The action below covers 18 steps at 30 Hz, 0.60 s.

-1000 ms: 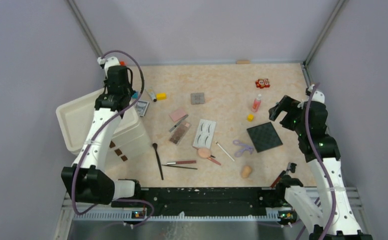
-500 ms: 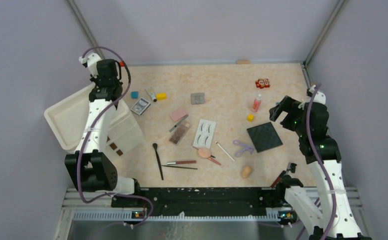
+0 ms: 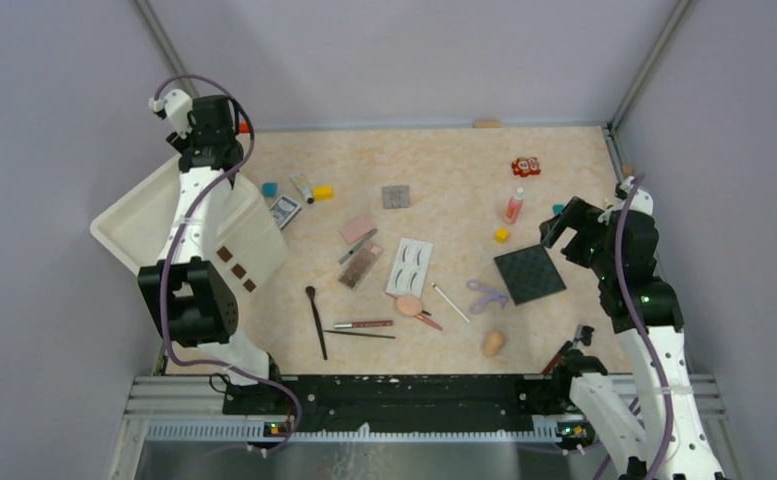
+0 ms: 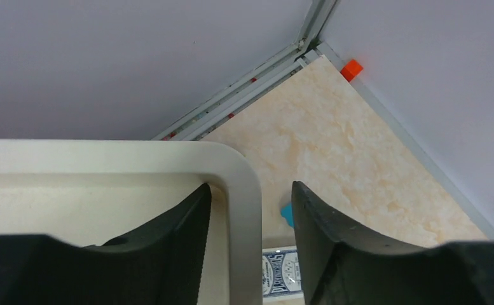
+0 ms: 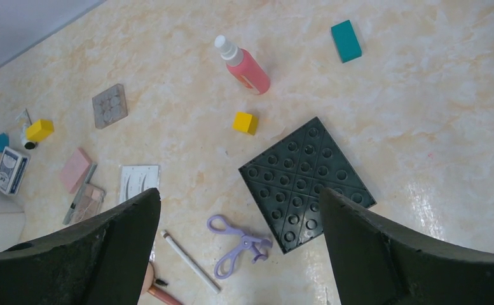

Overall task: Organize the makeup
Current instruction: Move the storage box to the corner of the board.

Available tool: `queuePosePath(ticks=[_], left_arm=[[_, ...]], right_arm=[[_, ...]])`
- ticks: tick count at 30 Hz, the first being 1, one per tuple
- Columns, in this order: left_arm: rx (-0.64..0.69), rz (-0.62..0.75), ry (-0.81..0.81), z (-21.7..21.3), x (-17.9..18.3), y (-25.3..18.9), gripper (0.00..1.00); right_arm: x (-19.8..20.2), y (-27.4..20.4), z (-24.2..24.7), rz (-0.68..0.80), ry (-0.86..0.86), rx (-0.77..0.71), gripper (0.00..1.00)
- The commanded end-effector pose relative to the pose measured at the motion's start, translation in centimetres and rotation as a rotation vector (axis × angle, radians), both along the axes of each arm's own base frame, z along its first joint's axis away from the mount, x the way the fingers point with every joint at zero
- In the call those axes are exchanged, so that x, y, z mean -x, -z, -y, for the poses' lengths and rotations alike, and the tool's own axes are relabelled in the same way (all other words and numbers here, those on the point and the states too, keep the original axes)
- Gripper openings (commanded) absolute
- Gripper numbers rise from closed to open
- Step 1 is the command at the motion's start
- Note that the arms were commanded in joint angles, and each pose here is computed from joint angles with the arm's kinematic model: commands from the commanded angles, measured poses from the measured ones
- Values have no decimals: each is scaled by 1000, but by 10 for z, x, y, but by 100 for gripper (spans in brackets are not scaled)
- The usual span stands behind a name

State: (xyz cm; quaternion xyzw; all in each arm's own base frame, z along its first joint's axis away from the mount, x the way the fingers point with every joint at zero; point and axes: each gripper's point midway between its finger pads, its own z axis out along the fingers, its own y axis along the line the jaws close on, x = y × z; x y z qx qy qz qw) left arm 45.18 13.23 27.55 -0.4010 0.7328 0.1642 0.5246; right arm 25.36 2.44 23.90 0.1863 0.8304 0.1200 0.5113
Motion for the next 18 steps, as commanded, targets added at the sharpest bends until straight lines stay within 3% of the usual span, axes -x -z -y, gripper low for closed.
queuePosePath(ticks=[1,7,18], left_arm=[[-11,119,-61,-21,-19,-29,60],[-24,125,-83,-33,-22,-28,68],[-47,165,19,-19,-6,-38,97]], right_arm=[[3,-7,5,22,27,3,92],[4,-8,6,25,31,7,92],[3,-5,4,26,14,13,92]])
